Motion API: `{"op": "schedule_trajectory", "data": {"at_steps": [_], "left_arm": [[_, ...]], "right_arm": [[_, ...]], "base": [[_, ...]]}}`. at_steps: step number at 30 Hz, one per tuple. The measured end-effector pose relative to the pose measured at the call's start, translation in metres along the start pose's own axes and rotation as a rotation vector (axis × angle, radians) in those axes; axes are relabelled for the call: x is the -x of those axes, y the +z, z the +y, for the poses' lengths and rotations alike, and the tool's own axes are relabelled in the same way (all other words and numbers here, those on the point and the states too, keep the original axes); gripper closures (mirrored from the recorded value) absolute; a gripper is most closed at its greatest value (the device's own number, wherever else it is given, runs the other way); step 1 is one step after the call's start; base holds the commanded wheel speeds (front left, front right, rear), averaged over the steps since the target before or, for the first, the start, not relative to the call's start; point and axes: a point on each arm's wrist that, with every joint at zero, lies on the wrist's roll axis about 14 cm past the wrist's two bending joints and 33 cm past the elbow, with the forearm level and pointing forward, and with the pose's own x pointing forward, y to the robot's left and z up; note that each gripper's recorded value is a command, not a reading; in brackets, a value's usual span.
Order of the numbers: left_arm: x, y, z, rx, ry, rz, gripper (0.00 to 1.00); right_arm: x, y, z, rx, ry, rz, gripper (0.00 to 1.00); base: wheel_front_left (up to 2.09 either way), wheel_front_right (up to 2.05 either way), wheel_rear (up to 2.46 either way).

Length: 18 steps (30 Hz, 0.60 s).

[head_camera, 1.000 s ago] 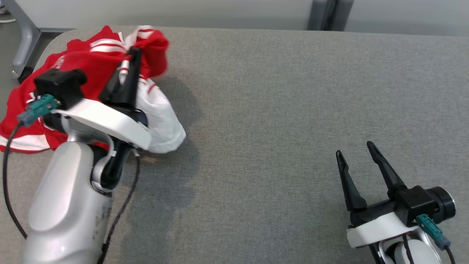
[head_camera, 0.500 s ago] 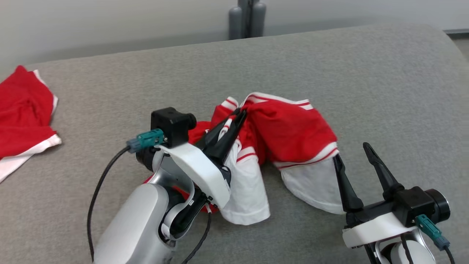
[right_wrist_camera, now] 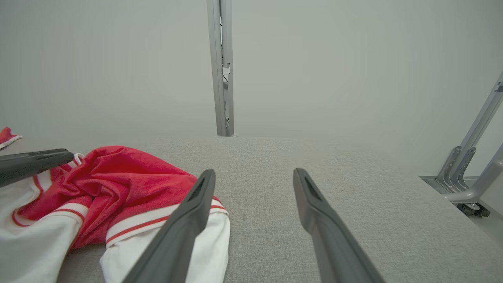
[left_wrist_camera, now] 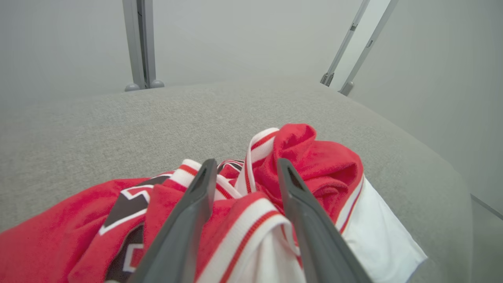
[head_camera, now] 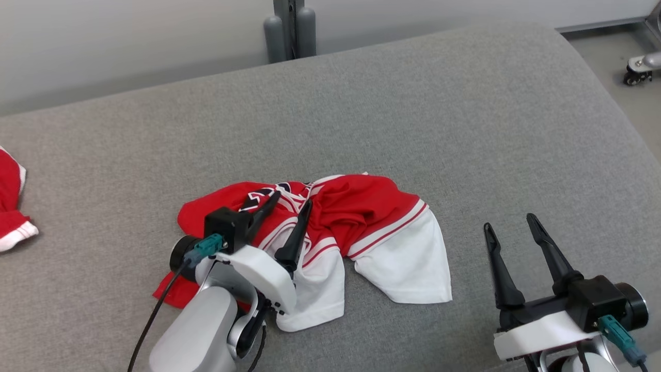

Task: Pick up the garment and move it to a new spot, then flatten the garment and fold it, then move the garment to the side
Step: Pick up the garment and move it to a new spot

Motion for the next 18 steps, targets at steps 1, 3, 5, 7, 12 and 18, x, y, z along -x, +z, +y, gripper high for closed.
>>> {"op": "schedule_trajectory", "data": {"at_steps": [1, 3, 5, 7, 12, 18], "left_arm": [[0.006, 0.01, 0.003, -0.021, 0.025, -0.052, 0.0], [0.02, 0.028, 0.008, -0.058, 0.07, -0.133, 0.0], [0.041, 0.04, 0.017, -0.086, 0.122, -0.184, 0.0], [0.069, 0.045, 0.034, -0.11, 0.202, -0.218, 0.0], [0.148, 0.054, 0.084, -0.207, 0.441, -0.269, 0.0], [0.239, 0.028, 0.104, -0.142, 0.658, -0.279, 0.0]], "right_arm": [[0.003, 0.004, 0.0, 0.006, 0.0, -0.011, 0.0], [0.007, 0.016, 0.002, 0.024, 0.007, -0.049, 0.0], [0.013, 0.027, 0.005, 0.039, 0.016, -0.082, 0.0], [0.018, 0.038, 0.006, 0.051, 0.017, -0.118, 0.0], [0.023, 0.053, 0.011, 0.077, 0.048, -0.168, 0.0], [0.03, 0.041, 0.014, 0.078, 0.063, -0.132, 0.0]], "base": [[0.0, 0.0, 0.0], [0.0, 0.0, 0.0], [0.0, 0.0, 0.0], [0.0, 0.0, 0.0], [0.0, 0.0, 0.0], [0.0, 0.0, 0.0]]}}
